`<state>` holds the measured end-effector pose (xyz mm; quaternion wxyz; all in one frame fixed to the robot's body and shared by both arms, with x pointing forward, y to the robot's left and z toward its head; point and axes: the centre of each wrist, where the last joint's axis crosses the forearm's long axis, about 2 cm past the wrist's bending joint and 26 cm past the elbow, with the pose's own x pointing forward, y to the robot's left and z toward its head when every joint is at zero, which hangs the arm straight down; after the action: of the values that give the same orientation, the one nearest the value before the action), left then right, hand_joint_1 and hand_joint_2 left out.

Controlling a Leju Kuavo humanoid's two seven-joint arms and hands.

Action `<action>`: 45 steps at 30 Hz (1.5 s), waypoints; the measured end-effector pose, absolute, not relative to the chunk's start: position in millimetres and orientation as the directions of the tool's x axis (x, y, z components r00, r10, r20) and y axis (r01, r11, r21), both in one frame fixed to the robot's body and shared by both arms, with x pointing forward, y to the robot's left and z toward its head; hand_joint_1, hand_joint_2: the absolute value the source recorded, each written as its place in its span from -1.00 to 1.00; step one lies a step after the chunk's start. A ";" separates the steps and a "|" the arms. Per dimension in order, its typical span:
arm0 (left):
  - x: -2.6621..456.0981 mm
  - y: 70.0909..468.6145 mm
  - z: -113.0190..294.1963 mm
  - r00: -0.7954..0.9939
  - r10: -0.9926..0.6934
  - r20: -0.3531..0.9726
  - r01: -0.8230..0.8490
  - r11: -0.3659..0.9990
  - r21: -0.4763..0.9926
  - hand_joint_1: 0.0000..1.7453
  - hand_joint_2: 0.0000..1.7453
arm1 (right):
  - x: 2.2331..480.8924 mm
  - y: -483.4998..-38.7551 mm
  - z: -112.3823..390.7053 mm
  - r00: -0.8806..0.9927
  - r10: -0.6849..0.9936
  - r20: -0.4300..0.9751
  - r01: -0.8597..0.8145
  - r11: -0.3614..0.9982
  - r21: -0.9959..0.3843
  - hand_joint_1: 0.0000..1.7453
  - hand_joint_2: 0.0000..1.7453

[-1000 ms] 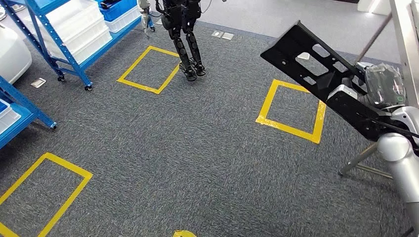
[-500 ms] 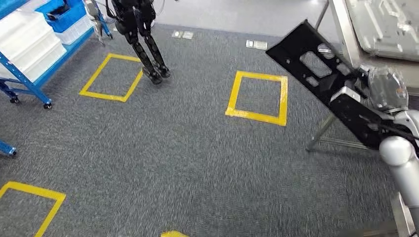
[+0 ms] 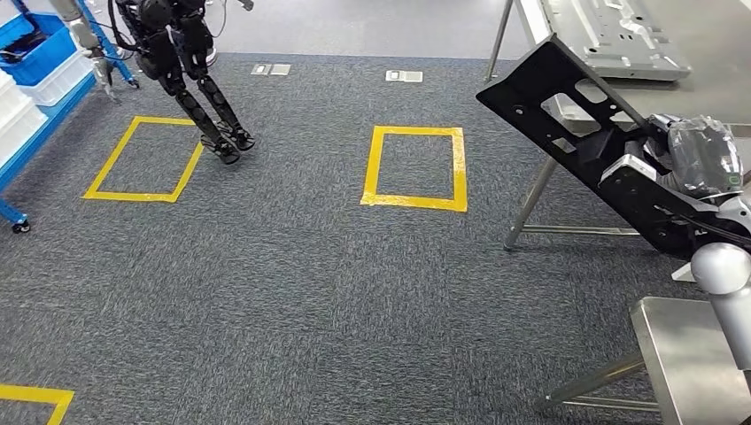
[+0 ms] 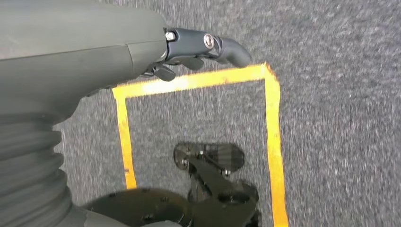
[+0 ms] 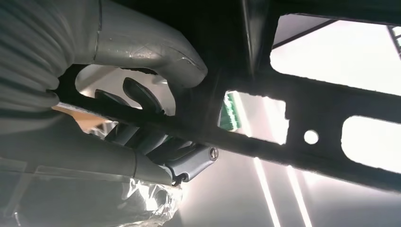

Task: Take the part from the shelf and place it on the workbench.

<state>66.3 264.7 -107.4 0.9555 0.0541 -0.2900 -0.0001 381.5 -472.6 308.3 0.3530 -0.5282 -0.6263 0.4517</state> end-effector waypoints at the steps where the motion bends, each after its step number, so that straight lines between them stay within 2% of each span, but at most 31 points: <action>1: 66.5 265.1 -107.4 0.831 -0.032 0.555 -0.031 0.994 0.105 -1.00 1.00 | 381.3 -472.4 307.4 -0.195 0.980 -0.032 0.341 0.037 -0.939 1.00 1.00; 45: 66.3 269.4 -107.6 0.829 -0.032 0.559 -0.038 0.993 0.113 -1.00 1.00 | 384.8 -472.7 312.6 -0.197 0.980 -0.038 0.328 0.029 -0.944 1.00 1.00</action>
<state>66.3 269.4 -107.6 0.9544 0.0595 -0.2926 0.0015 384.8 -472.7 312.6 0.3556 -0.5247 -0.6229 0.4585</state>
